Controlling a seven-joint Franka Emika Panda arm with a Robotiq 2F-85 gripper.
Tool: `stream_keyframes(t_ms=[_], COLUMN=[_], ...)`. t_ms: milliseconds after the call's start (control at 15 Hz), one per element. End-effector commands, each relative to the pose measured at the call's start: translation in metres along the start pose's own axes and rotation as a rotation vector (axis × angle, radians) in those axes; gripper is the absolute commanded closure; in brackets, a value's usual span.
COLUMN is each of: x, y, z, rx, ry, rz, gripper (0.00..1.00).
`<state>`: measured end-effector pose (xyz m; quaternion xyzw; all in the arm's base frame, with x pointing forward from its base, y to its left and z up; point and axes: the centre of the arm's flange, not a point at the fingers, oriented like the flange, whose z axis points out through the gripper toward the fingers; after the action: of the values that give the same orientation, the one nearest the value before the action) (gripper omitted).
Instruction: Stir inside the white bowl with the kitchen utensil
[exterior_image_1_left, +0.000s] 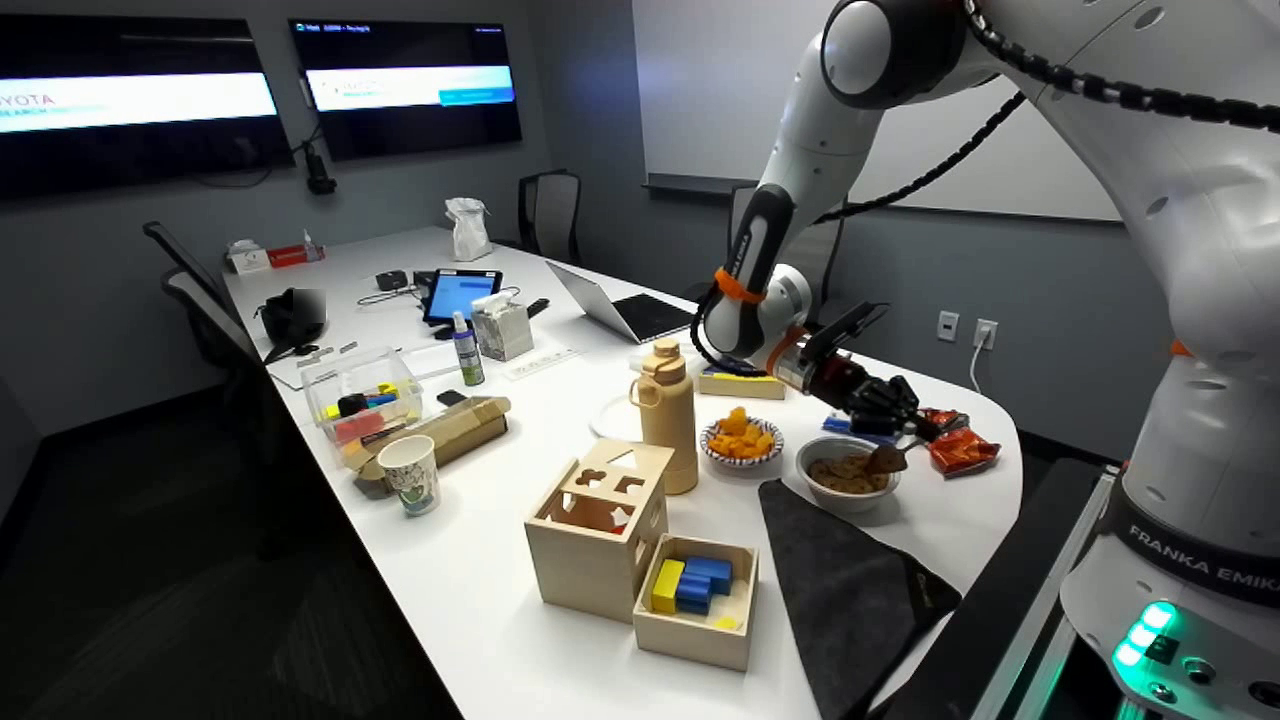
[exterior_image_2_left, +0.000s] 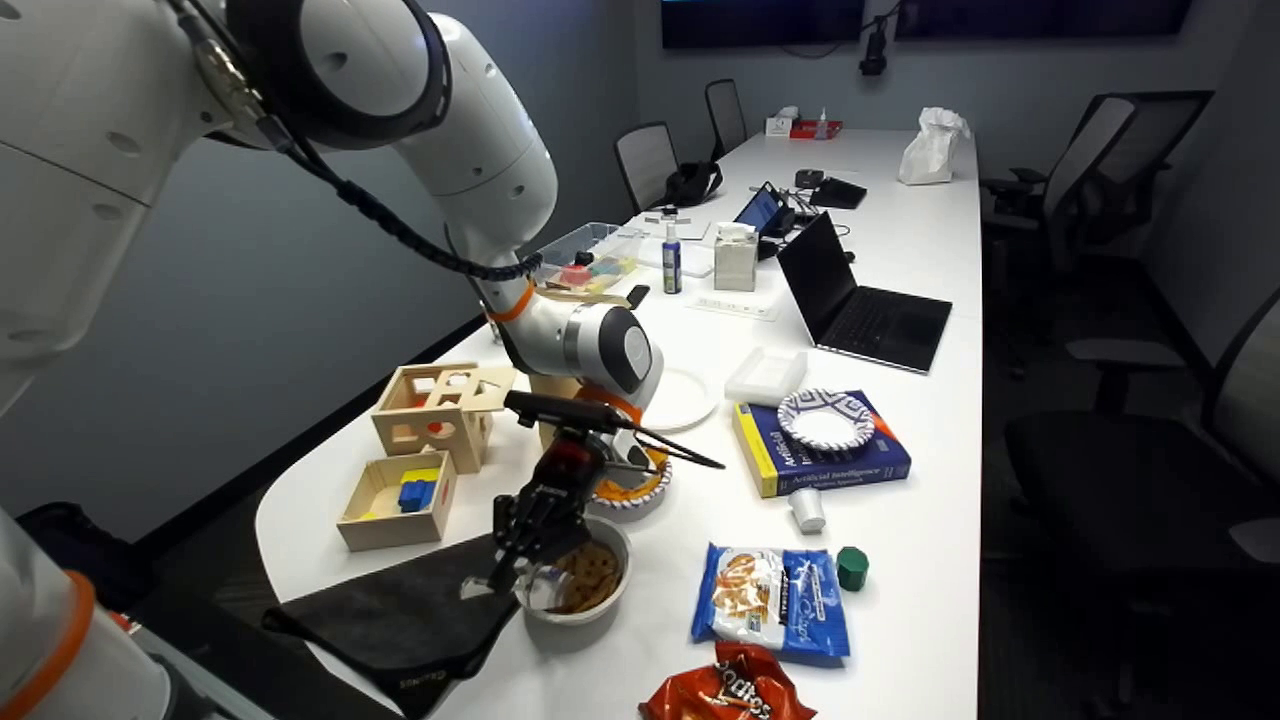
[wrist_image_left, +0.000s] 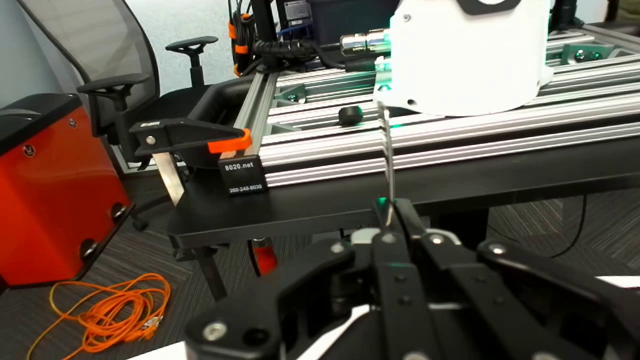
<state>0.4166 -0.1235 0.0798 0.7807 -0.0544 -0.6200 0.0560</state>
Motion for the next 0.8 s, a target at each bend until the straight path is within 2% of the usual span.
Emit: stream_keyframes(t_ms=[0,400,733], x=[0.0045,0.0113,0.0026], y=[-0.0027,-0.0107,-0.0114], z=[-0.0093,-0.0184,-0.0111], rx=[-0.022,-0.117,-0.189], ry=[0.046,0.162,0.141], rz=[-0.018,-0.143,-0.238], gripper=[0.99,0.99,0.99])
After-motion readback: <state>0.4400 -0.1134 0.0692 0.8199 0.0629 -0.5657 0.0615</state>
